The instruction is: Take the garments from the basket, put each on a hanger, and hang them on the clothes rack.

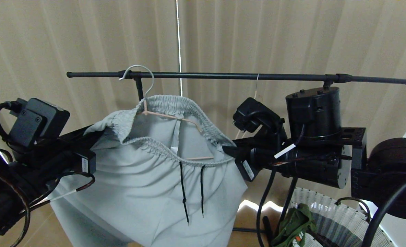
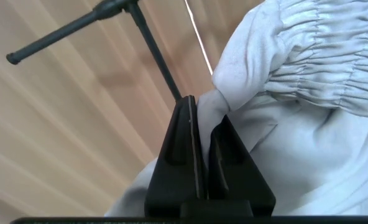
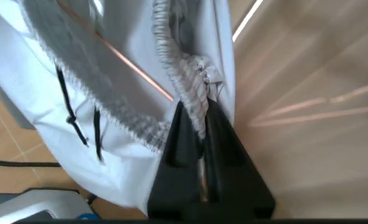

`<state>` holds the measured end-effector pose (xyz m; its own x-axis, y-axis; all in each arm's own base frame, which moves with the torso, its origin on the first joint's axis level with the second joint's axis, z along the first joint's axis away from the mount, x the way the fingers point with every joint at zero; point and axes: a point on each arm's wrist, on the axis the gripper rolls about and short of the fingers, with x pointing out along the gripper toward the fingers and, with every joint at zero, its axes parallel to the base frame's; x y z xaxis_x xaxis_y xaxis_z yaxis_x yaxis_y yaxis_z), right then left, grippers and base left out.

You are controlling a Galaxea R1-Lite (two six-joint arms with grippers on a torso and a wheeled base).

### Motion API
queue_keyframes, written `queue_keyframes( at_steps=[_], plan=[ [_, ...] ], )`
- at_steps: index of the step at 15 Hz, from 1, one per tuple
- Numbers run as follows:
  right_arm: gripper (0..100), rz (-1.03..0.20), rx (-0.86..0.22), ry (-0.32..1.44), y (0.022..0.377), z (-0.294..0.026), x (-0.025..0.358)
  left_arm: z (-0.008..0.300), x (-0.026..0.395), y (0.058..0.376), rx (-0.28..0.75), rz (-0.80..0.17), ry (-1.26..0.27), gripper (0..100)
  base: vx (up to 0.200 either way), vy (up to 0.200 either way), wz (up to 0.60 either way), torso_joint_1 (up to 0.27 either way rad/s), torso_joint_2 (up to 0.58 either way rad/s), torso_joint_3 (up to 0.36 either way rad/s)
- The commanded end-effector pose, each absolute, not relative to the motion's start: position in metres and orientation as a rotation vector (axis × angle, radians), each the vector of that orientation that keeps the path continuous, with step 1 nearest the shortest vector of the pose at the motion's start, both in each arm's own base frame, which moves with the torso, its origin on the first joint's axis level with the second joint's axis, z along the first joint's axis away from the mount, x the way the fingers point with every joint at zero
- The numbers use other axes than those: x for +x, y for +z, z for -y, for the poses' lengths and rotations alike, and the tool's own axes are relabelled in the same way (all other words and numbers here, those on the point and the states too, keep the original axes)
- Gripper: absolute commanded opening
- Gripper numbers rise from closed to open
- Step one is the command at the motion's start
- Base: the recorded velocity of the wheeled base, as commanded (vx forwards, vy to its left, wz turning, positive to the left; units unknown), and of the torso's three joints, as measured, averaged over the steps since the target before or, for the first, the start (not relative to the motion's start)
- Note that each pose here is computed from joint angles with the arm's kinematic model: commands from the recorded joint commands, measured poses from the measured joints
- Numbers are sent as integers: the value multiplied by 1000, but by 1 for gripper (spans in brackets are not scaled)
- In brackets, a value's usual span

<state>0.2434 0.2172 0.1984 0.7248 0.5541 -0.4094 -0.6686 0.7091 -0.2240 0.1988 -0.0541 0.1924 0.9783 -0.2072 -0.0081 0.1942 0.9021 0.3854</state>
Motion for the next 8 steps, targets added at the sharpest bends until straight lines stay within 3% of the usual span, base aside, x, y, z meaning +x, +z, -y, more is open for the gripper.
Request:
queue_keyframes(
  at_steps=[1,6,8],
  plan=[
    [100,-321,-371,685,200,-212,240,54,198,194,393,40,-206,0,0,0,0,0,0,0],
    [100,-150,-356,689,220,-213,241,61,193,186,413,20,-255,0,0,0,0,0,0,0],
    [100,-136,-351,695,222,-217,243,66,191,183,417,16,-284,0,0,0,0,0,0,0]
  ],
)
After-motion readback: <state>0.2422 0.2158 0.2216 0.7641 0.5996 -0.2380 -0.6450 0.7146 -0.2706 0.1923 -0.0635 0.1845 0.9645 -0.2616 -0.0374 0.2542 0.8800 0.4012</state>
